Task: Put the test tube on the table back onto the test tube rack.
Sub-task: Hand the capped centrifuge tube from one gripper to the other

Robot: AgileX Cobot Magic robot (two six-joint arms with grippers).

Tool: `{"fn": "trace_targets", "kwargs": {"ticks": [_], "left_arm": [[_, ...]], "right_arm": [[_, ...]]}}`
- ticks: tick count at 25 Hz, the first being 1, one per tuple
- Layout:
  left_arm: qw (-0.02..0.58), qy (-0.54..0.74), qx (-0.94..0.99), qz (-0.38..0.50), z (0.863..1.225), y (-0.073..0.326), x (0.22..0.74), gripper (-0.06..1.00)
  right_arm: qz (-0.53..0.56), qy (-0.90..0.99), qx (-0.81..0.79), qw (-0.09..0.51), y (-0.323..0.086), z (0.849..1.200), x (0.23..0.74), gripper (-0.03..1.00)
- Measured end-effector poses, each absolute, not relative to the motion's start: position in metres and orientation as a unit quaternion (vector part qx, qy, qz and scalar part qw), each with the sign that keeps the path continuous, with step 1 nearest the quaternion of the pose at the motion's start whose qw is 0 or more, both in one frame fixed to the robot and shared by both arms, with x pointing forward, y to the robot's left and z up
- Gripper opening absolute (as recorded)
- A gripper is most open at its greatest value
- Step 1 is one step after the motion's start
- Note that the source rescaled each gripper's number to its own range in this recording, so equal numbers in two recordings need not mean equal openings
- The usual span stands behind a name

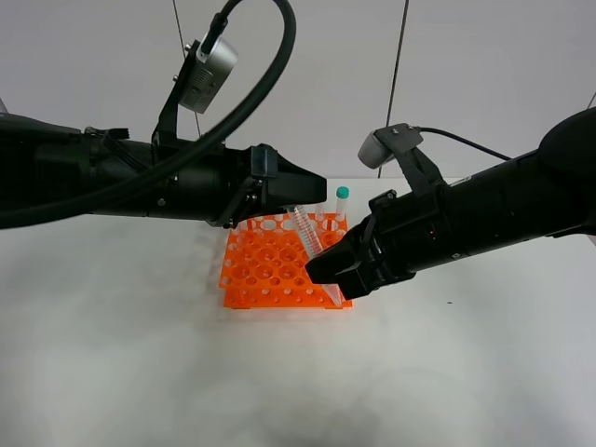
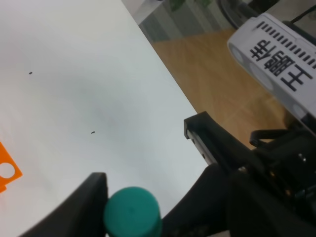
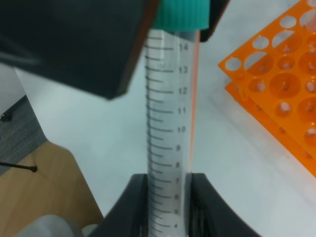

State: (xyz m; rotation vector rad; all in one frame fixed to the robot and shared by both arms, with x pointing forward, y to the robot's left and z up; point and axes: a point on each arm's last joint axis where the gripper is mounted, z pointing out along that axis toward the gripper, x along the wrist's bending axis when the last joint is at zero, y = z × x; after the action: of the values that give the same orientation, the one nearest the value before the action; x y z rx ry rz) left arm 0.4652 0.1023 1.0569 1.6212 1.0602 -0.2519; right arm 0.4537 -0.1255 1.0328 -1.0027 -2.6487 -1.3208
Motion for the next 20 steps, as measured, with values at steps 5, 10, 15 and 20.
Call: {"fn": "trace_targets", "kwargs": {"ticks": [5,10,15,20], "left_arm": [[0.559,0.451,0.688,-0.105,1.0563,0.1024,0.4657,0.52],[0.558,0.452,0.688,-0.105,1.0556,0.1023,0.4661,0.44],[0.558,0.452,0.688,-0.105,1.0556,0.1023,0.4661,0.41],[0.557,0.454,0.688,-0.102,1.0550,0.1025,0.4669,0.01]], "right_arm": [[-0.424,-0.847,-0.321,0.009,-0.1249,1.0330,0.4534,0.02],[-0.425,-0.846,-0.321,0.006,-0.1244,1.0331,0.4536,0.02],[-0.425,-0.846,-0.322,0.006,-0.1244,1.0332,0.4537,0.02],[-0.425,-0.846,-0.321,0.006,-0.1243,1.0333,0.4537,0.02]]}}
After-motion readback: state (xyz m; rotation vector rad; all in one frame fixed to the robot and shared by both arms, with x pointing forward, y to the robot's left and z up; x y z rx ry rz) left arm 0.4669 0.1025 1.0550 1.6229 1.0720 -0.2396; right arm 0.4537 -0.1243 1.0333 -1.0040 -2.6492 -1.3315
